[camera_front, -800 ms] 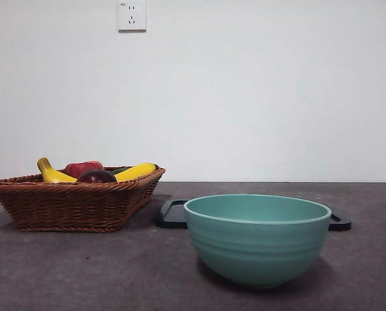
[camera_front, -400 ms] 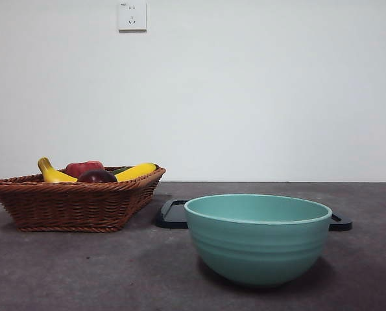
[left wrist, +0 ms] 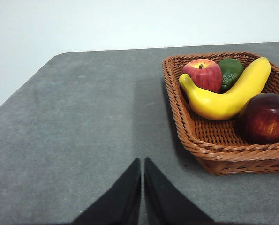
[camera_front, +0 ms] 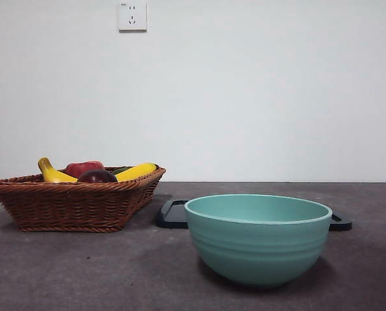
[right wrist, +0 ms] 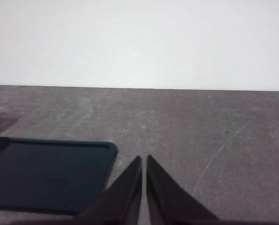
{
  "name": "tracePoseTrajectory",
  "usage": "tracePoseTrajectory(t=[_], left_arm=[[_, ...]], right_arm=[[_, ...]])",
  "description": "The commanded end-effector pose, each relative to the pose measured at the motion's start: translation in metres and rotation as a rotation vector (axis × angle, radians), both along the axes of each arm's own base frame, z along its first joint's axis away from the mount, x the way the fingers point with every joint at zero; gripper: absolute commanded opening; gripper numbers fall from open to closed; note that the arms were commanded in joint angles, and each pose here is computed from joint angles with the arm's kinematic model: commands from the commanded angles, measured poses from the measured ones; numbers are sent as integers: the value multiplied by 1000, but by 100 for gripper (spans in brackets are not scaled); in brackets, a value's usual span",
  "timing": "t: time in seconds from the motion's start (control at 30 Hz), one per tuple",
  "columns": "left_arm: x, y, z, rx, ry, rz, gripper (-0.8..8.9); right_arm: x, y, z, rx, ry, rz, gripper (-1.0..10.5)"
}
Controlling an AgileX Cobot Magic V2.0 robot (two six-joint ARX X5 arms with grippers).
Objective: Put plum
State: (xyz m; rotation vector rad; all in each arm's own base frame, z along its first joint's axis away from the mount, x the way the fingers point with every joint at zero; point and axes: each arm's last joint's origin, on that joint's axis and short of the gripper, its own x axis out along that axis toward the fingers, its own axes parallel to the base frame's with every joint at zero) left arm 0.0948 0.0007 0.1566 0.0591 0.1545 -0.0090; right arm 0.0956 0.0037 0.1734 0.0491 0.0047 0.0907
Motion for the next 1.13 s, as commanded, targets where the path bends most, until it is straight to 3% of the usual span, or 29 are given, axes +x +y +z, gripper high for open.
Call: tracePoseTrajectory(t=[0.03,0.27,0.47,1.13], left_arm=[[1,0,-8,-3,26,6,9],[1,0,-8,-3,26,6,9],[1,0,-8,-3,26,5,9],[1,0,-8,-2,26,6,9]], right_arm=[[1,0,-5,14,2,-6,5],[1,-1,-13,24,58,-17,5],[0,-2,-24,25,177,-53,5],[0,-2,-21,37,150,-54,5]])
